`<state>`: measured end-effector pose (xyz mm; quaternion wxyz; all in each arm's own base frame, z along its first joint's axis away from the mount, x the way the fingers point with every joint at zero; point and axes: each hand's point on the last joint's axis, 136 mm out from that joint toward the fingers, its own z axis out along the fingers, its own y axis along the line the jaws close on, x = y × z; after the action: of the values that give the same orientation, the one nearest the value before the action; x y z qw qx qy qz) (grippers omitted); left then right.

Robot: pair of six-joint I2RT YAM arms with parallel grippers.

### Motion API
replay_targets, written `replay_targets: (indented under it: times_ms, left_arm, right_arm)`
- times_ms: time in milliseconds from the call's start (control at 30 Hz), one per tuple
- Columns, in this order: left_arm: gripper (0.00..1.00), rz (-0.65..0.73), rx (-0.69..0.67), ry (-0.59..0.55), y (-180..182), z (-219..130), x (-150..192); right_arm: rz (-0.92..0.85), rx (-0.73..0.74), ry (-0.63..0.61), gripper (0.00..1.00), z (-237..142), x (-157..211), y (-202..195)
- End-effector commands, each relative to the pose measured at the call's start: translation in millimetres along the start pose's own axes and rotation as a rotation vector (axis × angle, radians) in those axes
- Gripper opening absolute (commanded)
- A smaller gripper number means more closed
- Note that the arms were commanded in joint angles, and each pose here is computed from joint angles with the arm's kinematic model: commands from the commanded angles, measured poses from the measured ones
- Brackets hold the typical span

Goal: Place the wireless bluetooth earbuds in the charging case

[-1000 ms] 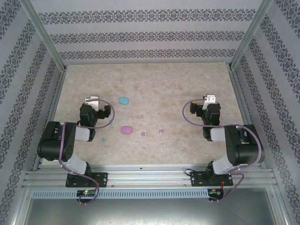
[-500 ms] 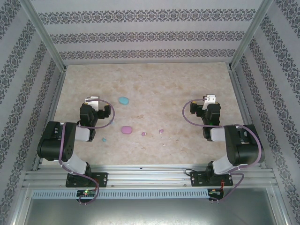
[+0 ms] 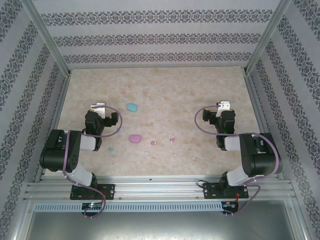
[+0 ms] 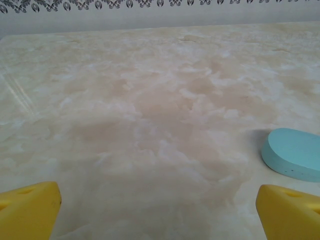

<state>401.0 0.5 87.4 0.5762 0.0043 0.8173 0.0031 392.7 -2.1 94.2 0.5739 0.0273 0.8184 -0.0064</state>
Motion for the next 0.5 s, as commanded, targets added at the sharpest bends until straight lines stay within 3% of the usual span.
replay_targets:
  times_ms: [0,467]
  left_arm:
    - [1.00,0.005,0.005,0.008,0.5,-0.7,0.8]
    - [1.00,0.005,0.004,0.006,1.1,-1.1,-0.5]
  right_arm:
    - [-0.011,-0.012,-0.031,0.98,0.5,-12.0,1.0]
    - [0.002,-0.041,-0.027,0.98,0.8,-11.5,1.8]
